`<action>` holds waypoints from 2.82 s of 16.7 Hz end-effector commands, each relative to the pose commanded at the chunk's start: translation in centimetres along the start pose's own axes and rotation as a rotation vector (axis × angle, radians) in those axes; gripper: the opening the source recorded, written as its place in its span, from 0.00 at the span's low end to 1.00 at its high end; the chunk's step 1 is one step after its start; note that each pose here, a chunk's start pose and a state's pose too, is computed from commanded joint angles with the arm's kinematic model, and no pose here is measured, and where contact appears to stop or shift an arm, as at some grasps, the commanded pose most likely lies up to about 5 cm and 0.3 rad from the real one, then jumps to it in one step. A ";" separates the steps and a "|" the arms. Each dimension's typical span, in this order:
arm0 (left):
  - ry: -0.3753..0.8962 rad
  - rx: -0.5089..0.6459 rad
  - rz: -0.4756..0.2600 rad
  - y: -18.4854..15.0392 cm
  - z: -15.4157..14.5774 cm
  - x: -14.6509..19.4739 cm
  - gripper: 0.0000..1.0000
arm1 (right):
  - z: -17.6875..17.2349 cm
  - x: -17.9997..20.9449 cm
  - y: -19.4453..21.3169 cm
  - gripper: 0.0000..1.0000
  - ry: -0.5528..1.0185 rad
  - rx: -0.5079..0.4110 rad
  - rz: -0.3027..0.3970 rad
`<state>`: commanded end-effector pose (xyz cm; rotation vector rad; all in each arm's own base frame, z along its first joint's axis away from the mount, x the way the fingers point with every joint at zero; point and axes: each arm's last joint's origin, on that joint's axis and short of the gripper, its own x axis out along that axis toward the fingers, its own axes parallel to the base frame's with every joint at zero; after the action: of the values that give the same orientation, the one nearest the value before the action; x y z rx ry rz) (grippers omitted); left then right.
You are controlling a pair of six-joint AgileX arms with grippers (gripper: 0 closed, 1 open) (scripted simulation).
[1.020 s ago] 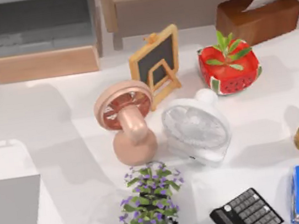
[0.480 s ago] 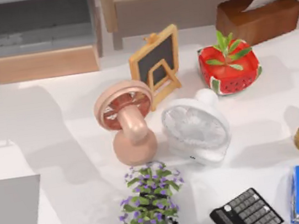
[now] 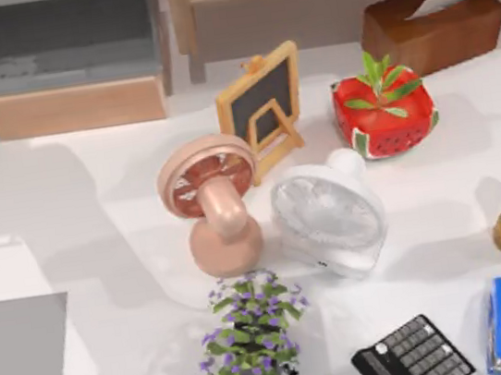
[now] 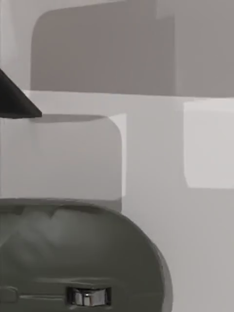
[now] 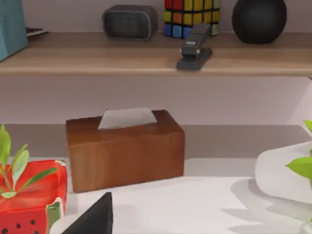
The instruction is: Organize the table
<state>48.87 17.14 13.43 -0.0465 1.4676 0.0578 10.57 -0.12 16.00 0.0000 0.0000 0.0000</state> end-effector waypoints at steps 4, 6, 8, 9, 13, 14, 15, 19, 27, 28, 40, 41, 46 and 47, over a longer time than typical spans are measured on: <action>0.000 0.000 0.000 0.0 0.0 0.0 0.55 | 0.0 0.0 0.0 1.00 0.000 0.000 0.000; 0.000 0.000 0.000 0.0 0.0 0.0 0.40 | 0.0 0.0 0.0 1.00 0.000 0.000 0.000; 0.000 0.000 0.000 0.0 0.0 0.0 0.25 | 0.0 0.0 0.0 1.00 0.000 0.000 0.000; 0.000 0.000 0.000 0.0 0.0 0.0 0.17 | 0.0 0.0 0.0 1.00 0.000 0.000 0.000; 0.000 0.000 0.000 0.0 0.0 0.0 0.00 | 0.0 0.0 0.0 1.00 0.000 0.000 0.000; 0.000 0.000 0.000 0.0 0.0 0.0 0.00 | 0.0 0.0 0.0 1.00 0.000 0.000 0.000; 0.000 0.000 0.000 0.0 0.0 0.0 0.00 | 0.0 0.0 0.0 1.00 0.000 0.000 0.000; 0.000 0.000 0.000 0.0 0.0 0.0 0.00 | 0.0 0.0 0.0 1.00 0.000 0.000 0.000; -0.071 -0.042 0.024 0.2 -0.8 -4.9 0.00 | 0.0 0.0 0.0 1.00 0.000 0.000 0.000; -0.090 -0.047 0.030 -0.1 -1.1 -6.1 0.00 | 0.0 0.0 0.0 1.00 0.000 0.000 0.000; -0.331 0.024 0.036 -9.3 -8.5 -17.2 0.00 | 0.0 0.0 0.0 1.00 0.000 0.000 0.000; -0.337 0.035 0.029 -10.2 -9.4 -17.3 0.00 | 0.0 0.0 0.0 1.00 0.000 0.000 0.000; -0.306 0.083 -0.003 -13.7 -14.2 -15.2 0.00 | 0.0 0.0 0.0 1.00 0.000 0.000 0.000; -0.288 0.091 -0.008 -14.2 -15.2 -14.4 0.00 | 0.0 0.0 0.0 1.00 0.000 0.000 0.000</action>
<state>33.31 1.82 26.13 0.0292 1.1801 -0.0086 10.57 -0.12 16.00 0.0000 0.0000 0.0000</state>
